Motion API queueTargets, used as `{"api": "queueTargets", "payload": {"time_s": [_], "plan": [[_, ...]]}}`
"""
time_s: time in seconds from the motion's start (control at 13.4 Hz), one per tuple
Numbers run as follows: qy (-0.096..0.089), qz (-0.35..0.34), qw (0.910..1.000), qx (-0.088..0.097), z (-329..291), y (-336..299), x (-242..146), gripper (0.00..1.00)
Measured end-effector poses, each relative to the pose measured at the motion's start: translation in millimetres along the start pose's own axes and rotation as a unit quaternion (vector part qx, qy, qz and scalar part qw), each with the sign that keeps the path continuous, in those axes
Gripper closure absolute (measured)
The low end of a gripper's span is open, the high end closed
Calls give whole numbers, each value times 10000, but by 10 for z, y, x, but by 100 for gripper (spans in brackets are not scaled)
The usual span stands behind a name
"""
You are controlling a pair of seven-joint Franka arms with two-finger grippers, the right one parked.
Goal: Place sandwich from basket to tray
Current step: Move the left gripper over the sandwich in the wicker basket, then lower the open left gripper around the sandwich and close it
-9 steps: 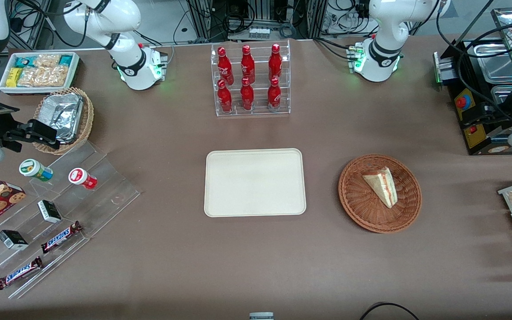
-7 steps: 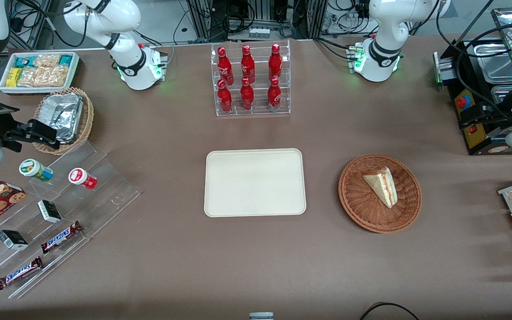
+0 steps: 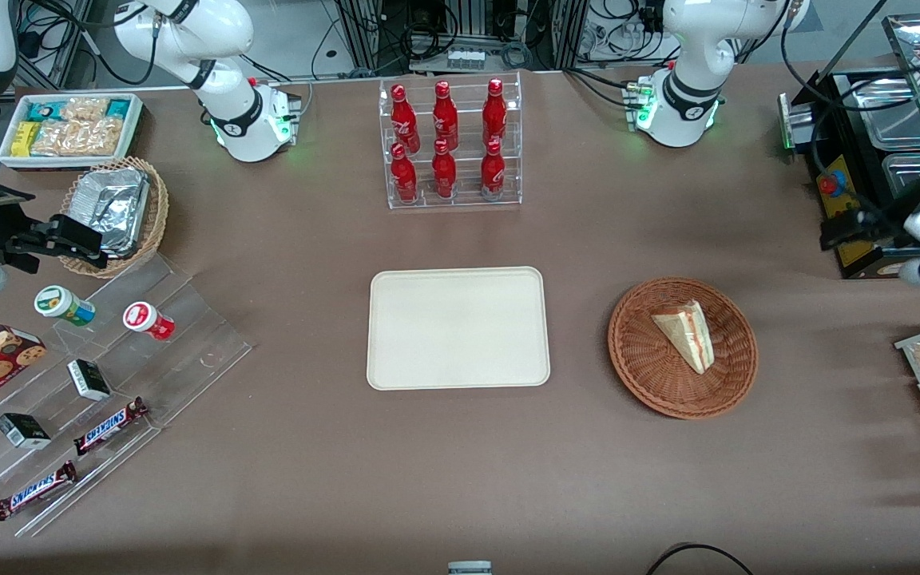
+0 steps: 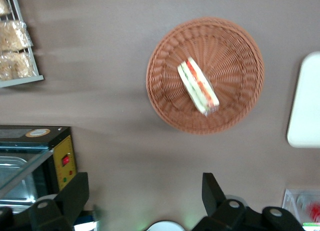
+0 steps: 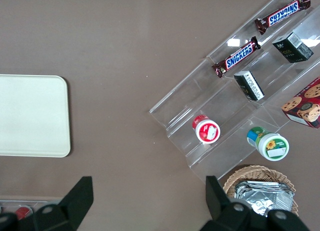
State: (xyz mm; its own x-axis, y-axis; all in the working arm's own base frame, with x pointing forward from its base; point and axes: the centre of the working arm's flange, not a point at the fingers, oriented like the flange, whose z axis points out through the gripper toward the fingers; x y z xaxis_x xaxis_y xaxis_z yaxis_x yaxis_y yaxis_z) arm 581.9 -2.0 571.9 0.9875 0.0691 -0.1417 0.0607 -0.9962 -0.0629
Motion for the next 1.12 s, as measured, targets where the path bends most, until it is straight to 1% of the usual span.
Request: {"api": "queueTargets", "payload": {"time_s": [0.22,0.3,0.45,0.6,0.67,0.74,0.89,0.97,1.12], "plan": [[-108,-578,9983,32,451,165,323,0],[-149,-856,9962,32,599,206,414,0],[-157,-1385,9902,67,882,433,573,0],[-139,-1692,9854,106,1131,715,674,0],[-92,-1793,9837,97,1247,779,714,0],[-7,-1936,9811,64,1378,794,749,0],[224,-2391,9707,-51,1661,786,795,0],[307,-2549,9664,-99,1811,803,794,0],[408,-2641,9635,-163,2091,889,748,0]]}}
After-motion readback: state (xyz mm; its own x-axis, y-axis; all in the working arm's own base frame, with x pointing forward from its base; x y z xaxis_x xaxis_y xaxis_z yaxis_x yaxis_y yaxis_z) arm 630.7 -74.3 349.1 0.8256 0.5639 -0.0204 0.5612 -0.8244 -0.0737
